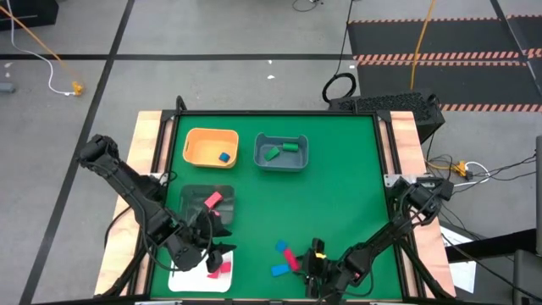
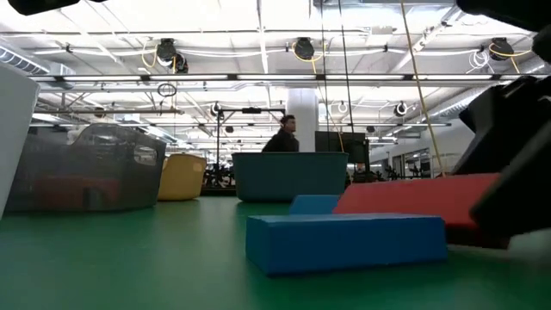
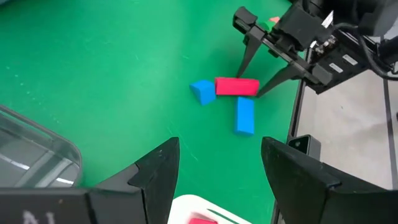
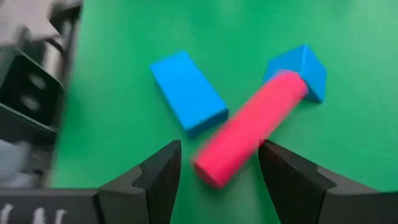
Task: Sort & place blocks by color
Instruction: Put the red rectangular block into the white bin
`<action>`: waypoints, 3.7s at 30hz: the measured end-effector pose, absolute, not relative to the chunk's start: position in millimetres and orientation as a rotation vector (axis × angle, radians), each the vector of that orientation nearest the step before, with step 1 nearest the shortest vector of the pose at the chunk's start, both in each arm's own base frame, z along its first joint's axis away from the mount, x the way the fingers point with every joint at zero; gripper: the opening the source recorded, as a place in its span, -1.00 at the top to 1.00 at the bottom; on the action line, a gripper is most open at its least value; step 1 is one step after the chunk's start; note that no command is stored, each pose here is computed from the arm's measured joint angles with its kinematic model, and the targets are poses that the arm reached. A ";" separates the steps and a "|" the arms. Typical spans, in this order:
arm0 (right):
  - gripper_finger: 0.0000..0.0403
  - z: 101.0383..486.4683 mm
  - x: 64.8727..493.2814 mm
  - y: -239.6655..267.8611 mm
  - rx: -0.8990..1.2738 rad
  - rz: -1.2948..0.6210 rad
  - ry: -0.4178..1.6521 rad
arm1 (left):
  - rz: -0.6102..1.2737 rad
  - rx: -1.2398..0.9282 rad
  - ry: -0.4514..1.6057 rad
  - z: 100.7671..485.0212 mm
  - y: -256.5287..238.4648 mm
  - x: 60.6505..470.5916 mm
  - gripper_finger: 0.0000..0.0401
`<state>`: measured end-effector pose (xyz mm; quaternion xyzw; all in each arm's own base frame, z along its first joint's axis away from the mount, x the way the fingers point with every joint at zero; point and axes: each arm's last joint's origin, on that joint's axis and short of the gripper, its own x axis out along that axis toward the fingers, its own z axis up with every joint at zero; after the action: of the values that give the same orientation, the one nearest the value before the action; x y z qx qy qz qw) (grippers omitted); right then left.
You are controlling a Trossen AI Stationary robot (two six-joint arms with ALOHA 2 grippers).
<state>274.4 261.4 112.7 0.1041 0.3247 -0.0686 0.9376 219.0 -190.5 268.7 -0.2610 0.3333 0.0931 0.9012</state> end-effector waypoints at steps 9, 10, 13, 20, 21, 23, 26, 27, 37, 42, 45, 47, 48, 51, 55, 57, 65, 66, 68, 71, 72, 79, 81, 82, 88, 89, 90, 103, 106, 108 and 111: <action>-0.02 108.9 272.0 254.0 0.035 -0.139 0.720 | 0.193 -0.543 0.689 268.8 -190.6 219.0 -0.13; -0.02 109.2 272.6 253.5 0.035 -0.141 0.720 | 0.193 -0.543 0.689 268.8 -190.6 218.9 -0.13; -0.02 109.4 274.4 252.4 0.043 -0.142 0.715 | 0.193 -0.543 0.689 268.7 -190.6 218.9 -0.13; -0.02 109.9 280.6 247.2 0.170 -0.202 0.694 | 0.193 -0.543 0.689 268.7 -190.6 218.9 -0.13; -0.02 109.8 281.6 245.8 0.193 -0.215 0.693 | 0.194 -0.543 0.689 268.8 -190.5 218.9 -0.13; -0.02 109.4 283.6 242.4 0.208 -0.235 0.696 | 0.194 -0.543 0.689 268.8 -190.5 218.9 -0.13; -0.02 108.0 284.5 238.2 0.168 -0.245 0.714 | 0.194 -0.543 0.689 268.8 -190.5 218.9 -0.13; -0.02 107.4 284.4 236.7 0.143 -0.246 0.724 | 0.194 -0.543 0.689 268.8 -190.5 218.9 -0.13; -0.02 105.9 289.8 221.5 -0.052 -0.236 0.791 | 0.194 -0.542 0.689 268.7 -190.6 219.0 -0.13; 0.12 105.6 295.1 213.8 -0.042 -0.255 0.800 | 0.194 -0.542 0.689 268.7 -190.6 219.0 -0.13; 0.31 105.4 297.1 210.8 -0.039 -0.264 0.802 | 0.186 -0.521 0.690 268.7 -190.6 219.0 -0.13; 0.45 105.1 298.3 209.0 -0.035 -0.266 0.807 | 0.177 -0.497 0.692 268.7 -190.6 219.0 -0.13; 0.52 105.0 299.1 207.9 -0.032 -0.263 0.814 | 0.174 -0.491 0.693 268.7 -190.6 219.0 -0.13; 0.56 104.7 301.0 204.8 -0.032 -0.254 0.830 | 0.169 -0.478 0.693 268.7 -190.5 219.1 -0.13; 0.56 108.7 301.9 201.2 -0.064 -0.219 0.857 | 0.181 -0.488 0.685 269.2 -186.9 223.0 -0.13; 0.56 115.8 301.3 196.5 -0.093 -0.207 0.873 | 0.196 -0.493 0.681 269.2 -183.5 225.8 -0.13; 0.56 171.3 306.9 177.2 -0.219 -0.237 0.698 | 0.230 -0.575 0.577 276.0 -173.1 242.3 -0.13; 0.56 175.7 309.1 176.0 -0.244 -0.241 0.669 | 0.240 -0.586 0.547 277.7 -171.9 244.6 -0.13; 0.56 183.5 313.5 173.4 -0.295 -0.245 0.614 | 0.262 -0.604 0.498 280.5 -168.9 248.8 -0.13; 0.56 197.7 323.5 171.3 -0.345 -0.227 0.510 | 0.293 -0.619 0.436 283.8 -165.3 253.3 -0.13; 0.56 200.6 326.5 170.6 -0.372 -0.221 0.484 | 0.304 -0.625 0.415 285.0 -164.2 254.6 -0.13; 0.56 213.9 338.3 161.6 -0.533 -0.282 0.386 | 0.345 -0.698 0.372 286.7 -157.8 259.8 -0.13; 0.56 217.0 340.5 160.0 -0.576 -0.284 0.368 | 0.347 -0.710 0.371 286.7 -158.0 259.6 -0.13; 0.56 219.0 341.7 159.5 -0.583 -0.285 0.352 | 0.350 -0.717 0.370 286.7 -157.5 259.9 -0.13; 0.56 231.3 347.7 156.5 -0.628 -0.276 0.260 | 0.383 -0.713 0.374 279.4 -153.7 267.4 -0.13; 0.56 232.2 348.1 157.2 -0.625 -0.252 0.247 | 0.385 -0.718 0.364 279.7 -152.6 269.8 -0.13; 0.56 232.4 348.4 157.9 -0.623 -0.228 0.238 | 0.386 -0.714 0.362 279.6 -151.7 271.2 -0.13; 0.56 235.5 349.4 158.9 -0.640 -0.207 0.207 | 0.353 -0.651 0.340 283.3 -146.5 278.2 0.32; 0.56 235.3 349.5 158.5 -0.664 -0.208 0.211 | 0.345 -0.656 0.343 284.0 -146.8 278.5 0.62; 0.56 235.3 349.8 157.6 -0.674 -0.216 0.215 | 0.347 -0.664 0.341 284.2 -146.5 278.4 0.71; 0.56 235.5 350.1 157.1 -0.673 -0.216 0.213 | 0.336 -0.668 0.348 284.2 -147.3 278.2 0.71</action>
<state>350.1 157.1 235.5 -0.3289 0.1042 -0.1055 0.9326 278.2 -147.3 284.2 -0.3247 0.1690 0.1633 0.9161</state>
